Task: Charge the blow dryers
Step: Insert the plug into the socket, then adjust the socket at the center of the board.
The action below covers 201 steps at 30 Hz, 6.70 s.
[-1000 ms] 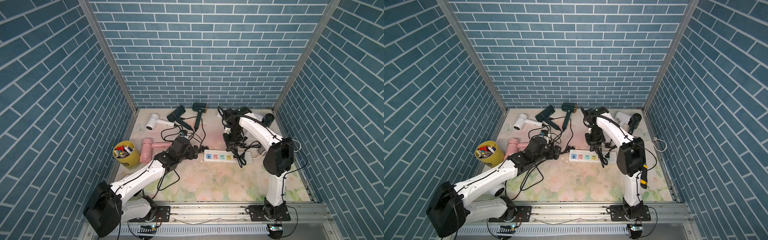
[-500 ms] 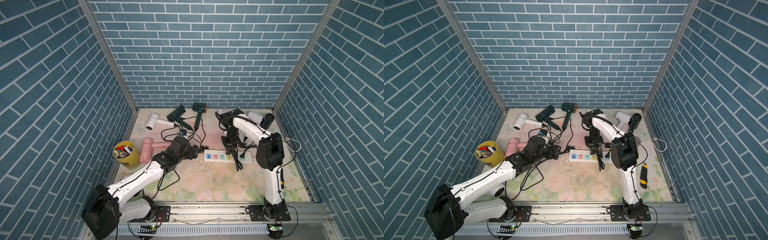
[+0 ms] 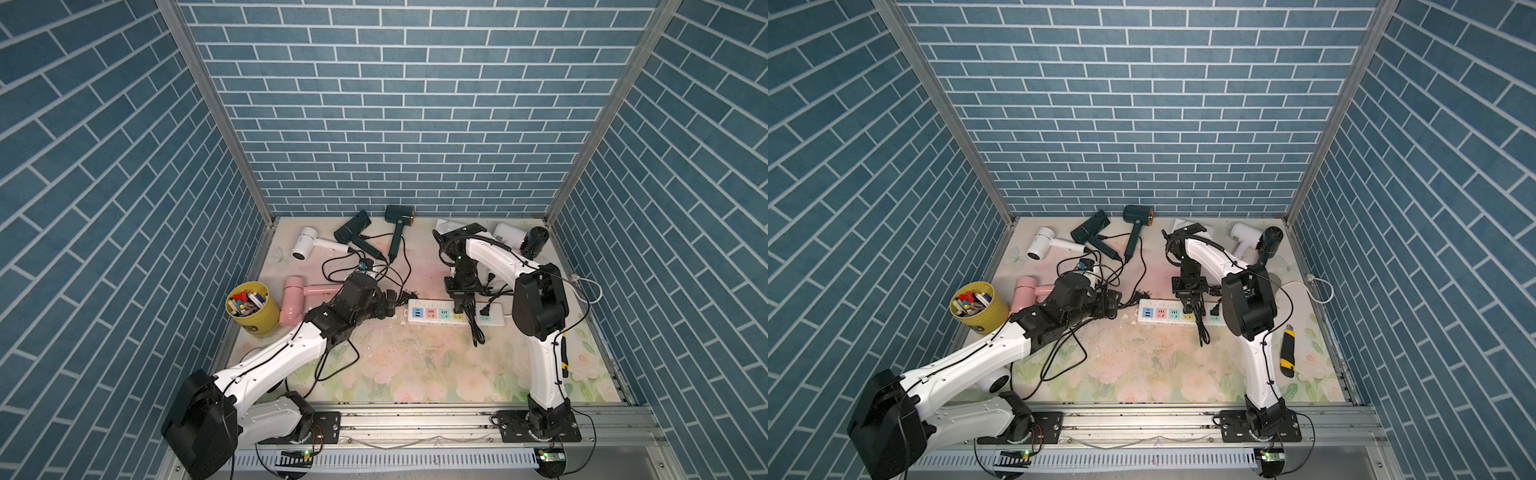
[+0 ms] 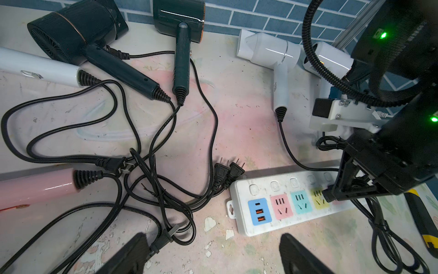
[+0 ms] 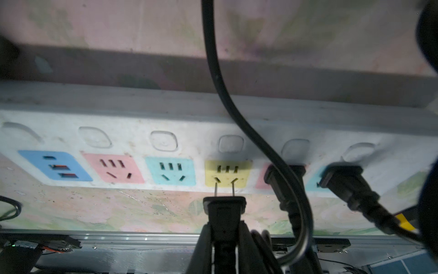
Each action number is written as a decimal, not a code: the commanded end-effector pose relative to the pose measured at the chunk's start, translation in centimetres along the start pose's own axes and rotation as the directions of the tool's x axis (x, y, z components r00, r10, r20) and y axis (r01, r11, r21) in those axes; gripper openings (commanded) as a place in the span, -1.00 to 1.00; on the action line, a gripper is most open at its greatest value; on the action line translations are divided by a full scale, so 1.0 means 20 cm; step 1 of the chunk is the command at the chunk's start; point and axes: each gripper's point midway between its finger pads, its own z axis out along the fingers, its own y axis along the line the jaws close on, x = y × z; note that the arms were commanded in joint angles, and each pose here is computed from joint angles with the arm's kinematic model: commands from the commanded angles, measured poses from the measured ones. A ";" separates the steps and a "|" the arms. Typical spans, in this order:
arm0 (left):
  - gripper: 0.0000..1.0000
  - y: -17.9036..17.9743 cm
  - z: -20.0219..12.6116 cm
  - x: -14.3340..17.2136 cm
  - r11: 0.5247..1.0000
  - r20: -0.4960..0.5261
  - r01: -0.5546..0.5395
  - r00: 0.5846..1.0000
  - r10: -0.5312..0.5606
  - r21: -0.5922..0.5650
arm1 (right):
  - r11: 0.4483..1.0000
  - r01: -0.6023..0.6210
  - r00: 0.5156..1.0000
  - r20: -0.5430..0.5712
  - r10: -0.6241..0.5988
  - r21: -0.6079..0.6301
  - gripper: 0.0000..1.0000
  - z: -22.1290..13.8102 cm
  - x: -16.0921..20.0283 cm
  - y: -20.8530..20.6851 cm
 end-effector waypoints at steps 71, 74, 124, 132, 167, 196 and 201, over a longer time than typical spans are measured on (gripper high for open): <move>0.83 0.01 -0.05 -0.03 1.000 0.034 -0.007 0.999 0.006 0.007 | 0.989 -0.049 0.977 -0.198 0.076 0.138 -1.00 0.47 -0.09 -0.06; 0.83 0.00 -0.05 -0.03 1.000 0.032 -0.007 0.999 0.007 0.007 | 0.990 -0.037 0.975 -0.210 0.066 0.139 -1.00 0.46 -0.11 -0.07; 0.84 0.05 -0.18 -0.08 1.000 0.196 -0.020 0.981 0.016 0.021 | 0.952 0.041 0.685 0.702 0.194 -0.304 0.97 -0.08 0.30 -0.26; 0.84 0.06 -0.16 -0.07 1.000 0.186 -0.028 0.982 0.027 0.002 | 0.900 -0.037 0.716 0.617 0.328 -0.435 0.92 0.15 0.27 -0.36; 0.85 0.00 -0.01 0.01 0.999 0.079 -0.035 0.996 0.032 0.033 | 0.851 -0.161 0.753 0.496 0.433 -0.499 -0.48 0.35 -0.21 -0.48; 0.81 -0.25 0.52 0.49 0.978 -0.438 0.139 0.897 -0.056 0.159 | 0.911 -0.172 0.400 0.819 0.412 -0.375 0.97 -0.18 0.04 -0.76; 0.80 -0.34 0.58 0.53 0.959 -0.466 0.159 0.884 -0.034 0.233 | 0.913 -0.145 0.406 0.818 0.406 -0.382 0.98 -0.17 0.05 -0.73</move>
